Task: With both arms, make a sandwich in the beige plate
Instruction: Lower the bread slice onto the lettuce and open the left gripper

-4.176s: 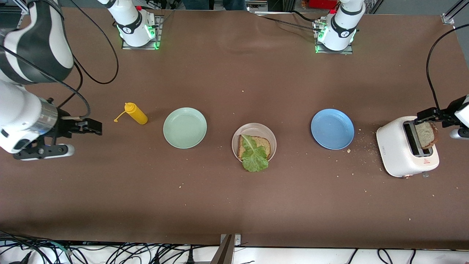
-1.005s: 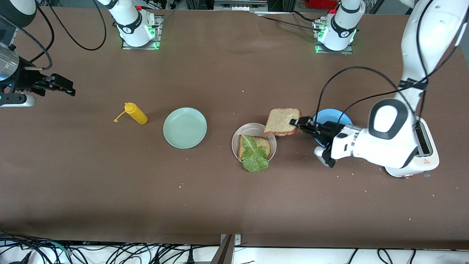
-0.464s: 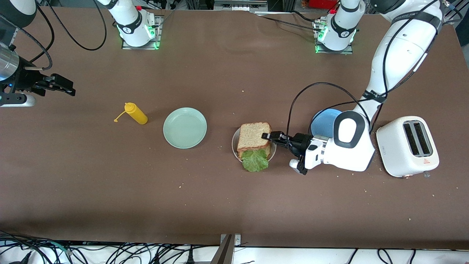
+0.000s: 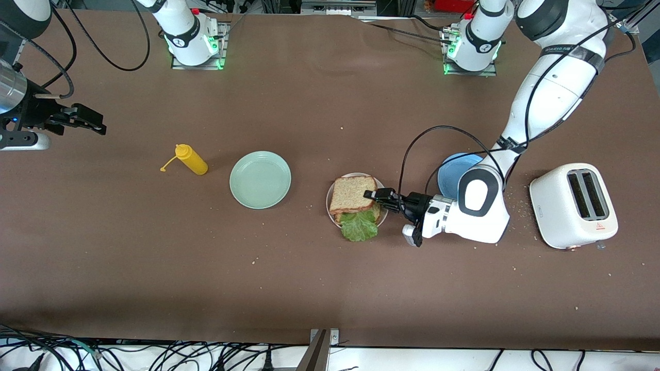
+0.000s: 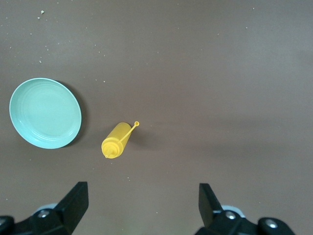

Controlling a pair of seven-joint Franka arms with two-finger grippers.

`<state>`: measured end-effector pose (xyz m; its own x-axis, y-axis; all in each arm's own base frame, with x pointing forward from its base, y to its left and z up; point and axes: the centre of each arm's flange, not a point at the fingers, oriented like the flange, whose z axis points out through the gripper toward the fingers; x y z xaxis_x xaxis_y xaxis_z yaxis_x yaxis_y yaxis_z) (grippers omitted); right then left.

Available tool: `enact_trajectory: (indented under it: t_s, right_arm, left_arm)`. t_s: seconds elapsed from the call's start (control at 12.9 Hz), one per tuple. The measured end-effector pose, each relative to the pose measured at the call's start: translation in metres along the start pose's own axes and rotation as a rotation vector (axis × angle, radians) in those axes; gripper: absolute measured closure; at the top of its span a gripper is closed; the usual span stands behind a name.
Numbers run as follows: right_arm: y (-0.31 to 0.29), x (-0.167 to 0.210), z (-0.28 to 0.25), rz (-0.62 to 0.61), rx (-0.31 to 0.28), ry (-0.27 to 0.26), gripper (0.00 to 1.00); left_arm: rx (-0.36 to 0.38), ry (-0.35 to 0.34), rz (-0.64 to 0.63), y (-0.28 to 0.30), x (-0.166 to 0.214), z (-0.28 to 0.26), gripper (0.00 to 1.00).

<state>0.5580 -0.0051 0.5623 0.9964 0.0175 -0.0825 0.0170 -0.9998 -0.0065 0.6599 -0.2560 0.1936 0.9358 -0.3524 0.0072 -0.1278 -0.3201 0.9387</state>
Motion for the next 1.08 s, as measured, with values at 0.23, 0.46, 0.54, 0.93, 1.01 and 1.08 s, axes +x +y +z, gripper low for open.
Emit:
enact_trajectory:
  t_s: [0.23,0.46,0.54,0.93,1.01,1.08]
  right_arm:
    - [0.000,0.000,0.000,0.000,0.000,0.000,0.00]
    - [0.000,0.000,0.000,-0.001,0.000,0.000,0.00]
    - [0.000,0.000,0.000,-0.001,0.000,0.000,0.00]
    - [0.000,-0.001,0.001,-0.002,0.000,-0.006,0.00]
    - [0.000,-0.001,0.001,-0.002,0.000,-0.006,0.00]
    - [0.000,-0.001,0.001,-0.003,0.000,-0.007,0.00]
  left_arm:
    - [0.019,0.007,0.079,-0.014,-0.003,-0.007,0.88]
    - [0.033,0.011,0.147,-0.031,-0.007,-0.014,0.58]
    - [0.030,0.008,0.151,-0.034,-0.009,-0.012,0.47]
    - [0.029,0.000,0.161,-0.038,-0.011,-0.007,0.00]
    - [0.042,-0.009,0.168,-0.039,-0.011,-0.008,0.00]
    - [0.067,-0.027,0.182,-0.040,-0.012,-0.009,0.00]
